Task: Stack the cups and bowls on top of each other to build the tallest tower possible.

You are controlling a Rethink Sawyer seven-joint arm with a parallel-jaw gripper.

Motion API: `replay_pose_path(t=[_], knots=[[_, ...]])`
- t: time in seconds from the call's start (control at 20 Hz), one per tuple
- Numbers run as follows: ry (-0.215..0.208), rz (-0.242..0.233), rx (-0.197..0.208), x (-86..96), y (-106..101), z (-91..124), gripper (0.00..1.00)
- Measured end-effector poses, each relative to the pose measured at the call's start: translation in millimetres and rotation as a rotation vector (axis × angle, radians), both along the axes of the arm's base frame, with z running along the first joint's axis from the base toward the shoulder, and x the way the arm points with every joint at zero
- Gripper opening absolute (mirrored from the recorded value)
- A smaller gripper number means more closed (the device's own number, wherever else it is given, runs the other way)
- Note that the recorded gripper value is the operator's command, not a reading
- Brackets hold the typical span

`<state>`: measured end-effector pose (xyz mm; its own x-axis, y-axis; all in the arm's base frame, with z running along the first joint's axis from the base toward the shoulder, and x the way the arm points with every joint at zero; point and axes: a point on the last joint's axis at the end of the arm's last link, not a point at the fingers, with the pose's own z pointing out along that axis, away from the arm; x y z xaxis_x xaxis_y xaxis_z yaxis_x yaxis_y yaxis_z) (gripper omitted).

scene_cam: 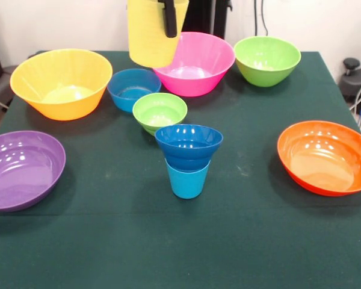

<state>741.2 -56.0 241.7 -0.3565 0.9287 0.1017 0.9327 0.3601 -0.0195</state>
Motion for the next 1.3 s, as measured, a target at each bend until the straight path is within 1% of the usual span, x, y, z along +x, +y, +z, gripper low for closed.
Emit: replay_pose_path(t=[0.15,0.55,0.85,1.1,1.3], knots=[[0.000,0.006,-0.003,-0.1,0,0,0.00],[-0.016,0.035,0.015,5.3,16,4,0.00],[-0.018,0.051,0.023,7.2,26,4,0.00],[-0.039,0.068,0.021,9.6,38,2,0.00],[-0.061,0.086,0.021,10.4,52,-1,0.00]])
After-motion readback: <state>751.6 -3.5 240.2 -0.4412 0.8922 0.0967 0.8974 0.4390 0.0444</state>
